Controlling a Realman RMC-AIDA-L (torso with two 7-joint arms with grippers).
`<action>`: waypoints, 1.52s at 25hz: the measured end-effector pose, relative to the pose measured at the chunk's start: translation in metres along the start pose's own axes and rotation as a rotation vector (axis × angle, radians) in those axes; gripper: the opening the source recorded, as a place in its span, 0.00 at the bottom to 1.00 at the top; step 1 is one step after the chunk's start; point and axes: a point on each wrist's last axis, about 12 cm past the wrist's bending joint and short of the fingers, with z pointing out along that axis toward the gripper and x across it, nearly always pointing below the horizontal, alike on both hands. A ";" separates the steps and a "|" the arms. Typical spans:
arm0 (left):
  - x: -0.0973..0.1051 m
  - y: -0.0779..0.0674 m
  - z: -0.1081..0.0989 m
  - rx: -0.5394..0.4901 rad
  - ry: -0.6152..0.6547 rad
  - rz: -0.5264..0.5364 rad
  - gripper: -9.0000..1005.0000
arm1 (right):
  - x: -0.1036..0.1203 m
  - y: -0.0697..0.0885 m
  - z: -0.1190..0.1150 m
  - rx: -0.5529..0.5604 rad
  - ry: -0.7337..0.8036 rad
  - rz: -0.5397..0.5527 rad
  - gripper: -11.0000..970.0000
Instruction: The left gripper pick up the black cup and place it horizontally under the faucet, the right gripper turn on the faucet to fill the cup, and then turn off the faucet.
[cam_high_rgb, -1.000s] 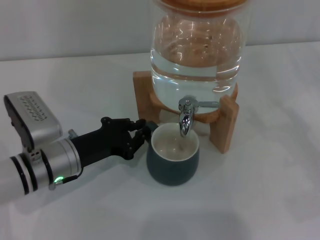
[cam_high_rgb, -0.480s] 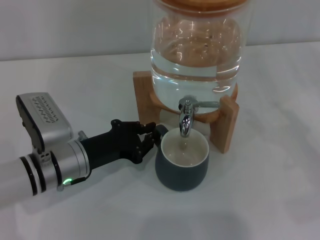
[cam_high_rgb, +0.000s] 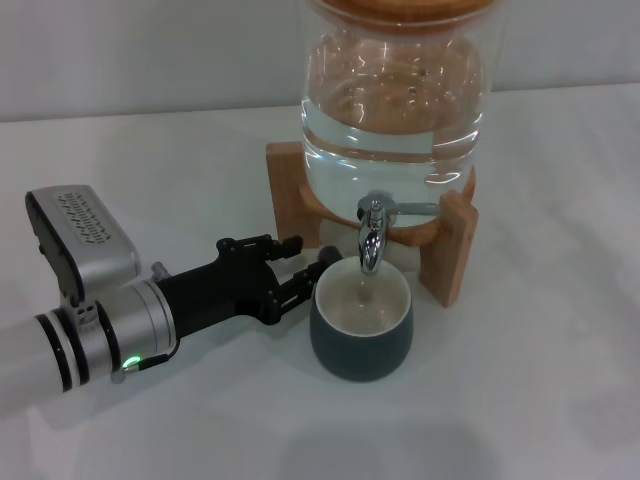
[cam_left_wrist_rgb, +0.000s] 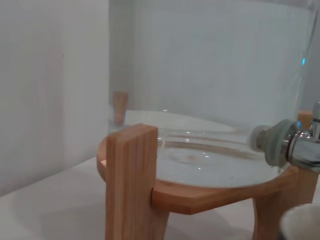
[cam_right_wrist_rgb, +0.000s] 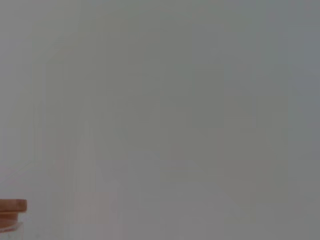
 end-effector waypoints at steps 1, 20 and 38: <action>0.000 0.000 0.000 -0.001 0.000 -0.001 0.35 | 0.000 0.000 0.000 0.000 0.000 0.000 0.74; 0.014 -0.001 -0.028 -0.012 -0.031 -0.048 0.66 | 0.000 -0.001 -0.003 0.007 0.006 -0.002 0.74; 0.039 0.012 -0.127 -0.347 -0.219 -0.117 0.66 | -0.024 -0.010 0.011 -0.359 0.312 0.126 0.74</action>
